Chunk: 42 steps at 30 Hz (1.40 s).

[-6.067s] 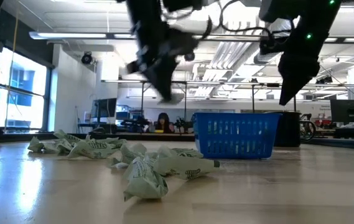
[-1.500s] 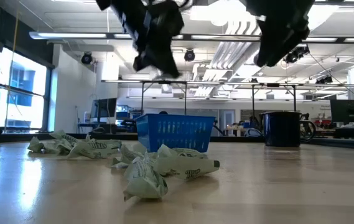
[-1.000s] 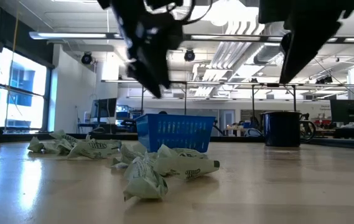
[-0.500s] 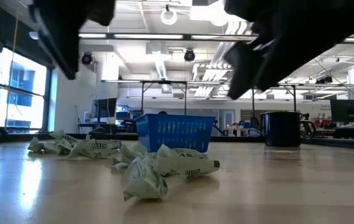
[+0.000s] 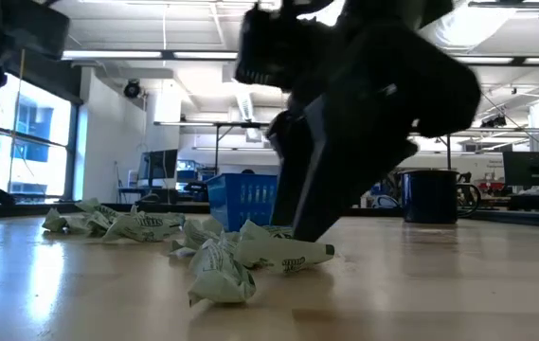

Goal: Pick and place Stevia / Truvia into bins
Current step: Put the stevia packet into the basket

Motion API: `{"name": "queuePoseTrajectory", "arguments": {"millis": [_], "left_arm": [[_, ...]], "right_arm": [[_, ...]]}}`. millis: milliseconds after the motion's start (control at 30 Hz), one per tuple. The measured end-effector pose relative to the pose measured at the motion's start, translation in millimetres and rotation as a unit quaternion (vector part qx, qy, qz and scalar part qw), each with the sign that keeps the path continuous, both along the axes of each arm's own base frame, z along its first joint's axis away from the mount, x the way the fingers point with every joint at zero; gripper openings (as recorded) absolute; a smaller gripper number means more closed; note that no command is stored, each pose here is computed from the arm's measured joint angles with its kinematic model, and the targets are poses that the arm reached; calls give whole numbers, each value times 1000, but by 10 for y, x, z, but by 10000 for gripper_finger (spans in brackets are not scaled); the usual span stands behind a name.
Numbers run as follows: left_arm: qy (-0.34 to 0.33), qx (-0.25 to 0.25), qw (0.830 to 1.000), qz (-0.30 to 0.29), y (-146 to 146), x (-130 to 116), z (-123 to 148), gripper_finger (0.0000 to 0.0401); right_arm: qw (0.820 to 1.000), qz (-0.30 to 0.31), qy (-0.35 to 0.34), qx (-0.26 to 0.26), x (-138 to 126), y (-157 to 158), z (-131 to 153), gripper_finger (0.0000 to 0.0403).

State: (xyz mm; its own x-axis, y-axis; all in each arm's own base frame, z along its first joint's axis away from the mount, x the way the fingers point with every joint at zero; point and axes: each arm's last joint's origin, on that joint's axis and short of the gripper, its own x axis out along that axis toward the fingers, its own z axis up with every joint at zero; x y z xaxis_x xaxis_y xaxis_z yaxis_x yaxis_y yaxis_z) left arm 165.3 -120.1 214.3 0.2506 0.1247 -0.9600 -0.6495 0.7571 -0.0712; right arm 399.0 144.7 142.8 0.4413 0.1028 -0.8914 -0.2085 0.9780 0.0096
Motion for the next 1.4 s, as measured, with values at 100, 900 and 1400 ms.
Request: {"name": "queuePoseTrajectory", "arguments": {"millis": [100,900,1400], "left_arm": [[2,0,1000,-2,7,-108,-30,213],[-77,75,994,11,47,-208,-85,211],[-73,46,991,99,204,-136,-55,211]], "right_arm": [[1000,-3,9,4,87,-32,-29,233],[971,-202,-13,-130,377,-442,1322,6],[970,-195,139,-51,342,-1294,733,153]]}}
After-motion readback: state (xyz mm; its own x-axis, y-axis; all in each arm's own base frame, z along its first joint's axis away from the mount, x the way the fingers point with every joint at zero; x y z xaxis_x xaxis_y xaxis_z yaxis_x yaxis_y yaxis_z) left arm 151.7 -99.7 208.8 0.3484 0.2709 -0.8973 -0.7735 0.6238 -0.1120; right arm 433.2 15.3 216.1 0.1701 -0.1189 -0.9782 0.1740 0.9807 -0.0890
